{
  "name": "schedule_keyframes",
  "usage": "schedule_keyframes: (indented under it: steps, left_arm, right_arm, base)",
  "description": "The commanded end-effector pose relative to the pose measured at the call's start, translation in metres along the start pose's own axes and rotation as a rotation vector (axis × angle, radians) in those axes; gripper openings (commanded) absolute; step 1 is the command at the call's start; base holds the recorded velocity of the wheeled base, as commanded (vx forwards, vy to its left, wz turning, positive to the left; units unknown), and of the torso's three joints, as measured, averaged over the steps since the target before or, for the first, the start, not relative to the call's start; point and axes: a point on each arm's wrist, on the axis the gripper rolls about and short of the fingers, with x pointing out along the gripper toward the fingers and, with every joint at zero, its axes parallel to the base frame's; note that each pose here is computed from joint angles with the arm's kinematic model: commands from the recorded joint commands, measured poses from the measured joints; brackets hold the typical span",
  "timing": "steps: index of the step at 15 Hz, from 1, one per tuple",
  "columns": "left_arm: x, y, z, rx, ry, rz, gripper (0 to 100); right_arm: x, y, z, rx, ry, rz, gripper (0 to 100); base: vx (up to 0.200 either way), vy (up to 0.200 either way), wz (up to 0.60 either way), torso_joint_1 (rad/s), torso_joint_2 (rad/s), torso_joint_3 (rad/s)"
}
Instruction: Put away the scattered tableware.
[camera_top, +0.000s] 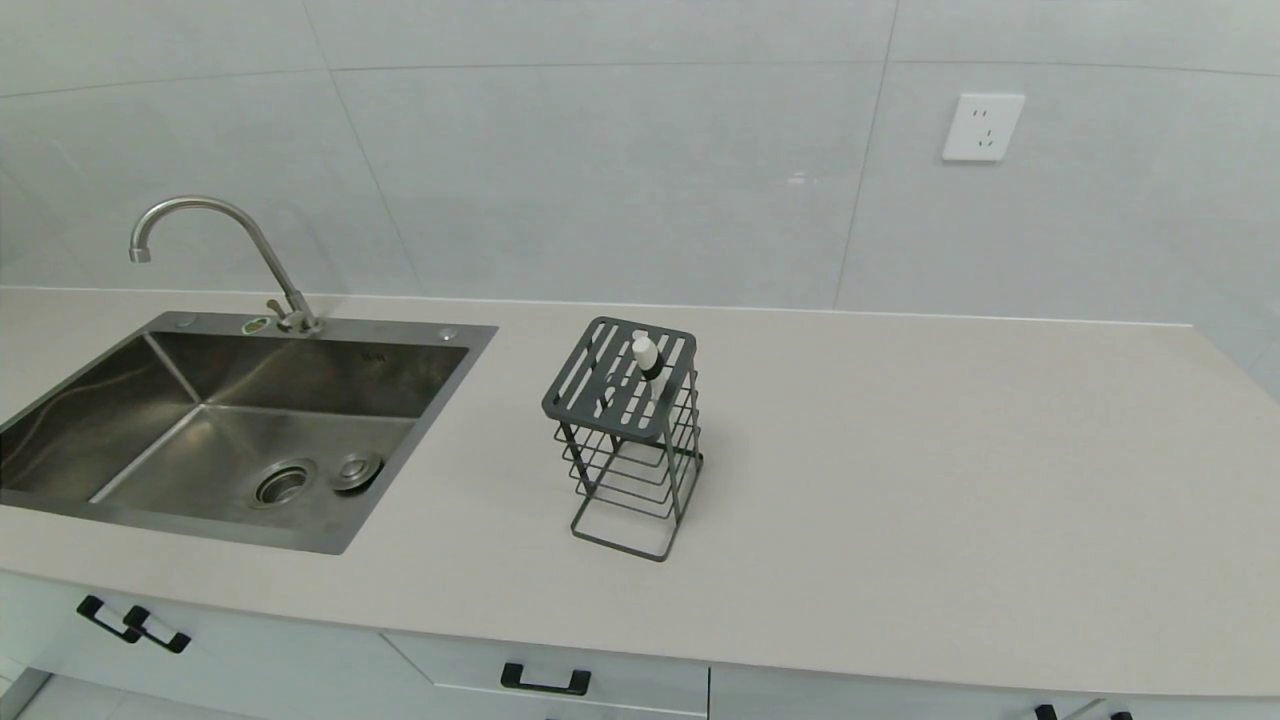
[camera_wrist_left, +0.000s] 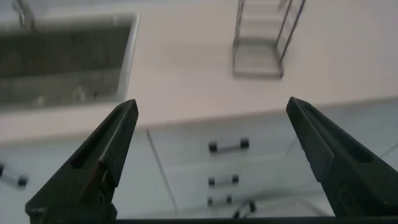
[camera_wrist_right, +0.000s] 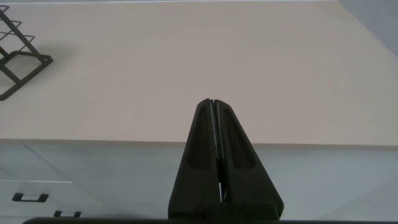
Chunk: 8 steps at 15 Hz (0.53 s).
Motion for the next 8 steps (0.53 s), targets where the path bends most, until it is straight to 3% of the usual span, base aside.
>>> schedule_keyframes:
  steps: [1, 2, 4, 5, 6, 8]
  left_arm:
    - [-0.0056, -0.0011, -0.0025, 0.030, -0.069, 0.050, 100]
    - [-0.0057, -0.0002, -0.0017, -0.003, -0.074, 0.087, 100]
    - [-0.0060, 0.0019, -0.0022, -0.113, -0.067, 0.177, 100]
    - [-0.0058, 0.0017, -0.0053, -0.162, -0.040, 0.187, 100]
    - [-0.0058, 0.0016, -0.0061, -0.167, -0.033, 0.183, 100]
    - [-0.0057, 0.0015, -0.0061, -0.143, -0.031, 0.179, 100]
  right_arm:
    - [0.0001, 0.0000, -0.0001, 0.001, 0.002, -0.001, 0]
    - [0.0000, 0.0000, 0.0004, 0.001, 0.001, -0.001, 0]
    - [0.0001, 0.0000, -0.0001, -0.001, 0.002, -0.001, 0]
    - [0.0000, 0.0000, 0.0004, -0.001, 0.001, -0.001, 0]
    - [0.0000, 0.0000, 0.0004, -0.001, 0.001, -0.001, 0]
    - [0.0000, 0.0000, 0.0004, -0.001, 0.001, -0.001, 0]
  base:
    - [0.000, 0.000, 0.00, 0.000, 0.00, 0.000]
    - [0.000, 0.000, 0.00, 0.000, 0.00, 0.000]
    - [0.000, 0.000, 0.00, 0.000, 0.00, 0.000]
    - [0.000, 0.000, 0.00, 0.000, 0.00, 0.000]
    - [0.000, 0.000, 0.00, 0.000, 0.00, 0.000]
    - [0.000, 0.000, 0.00, 0.000, 0.00, 0.000]
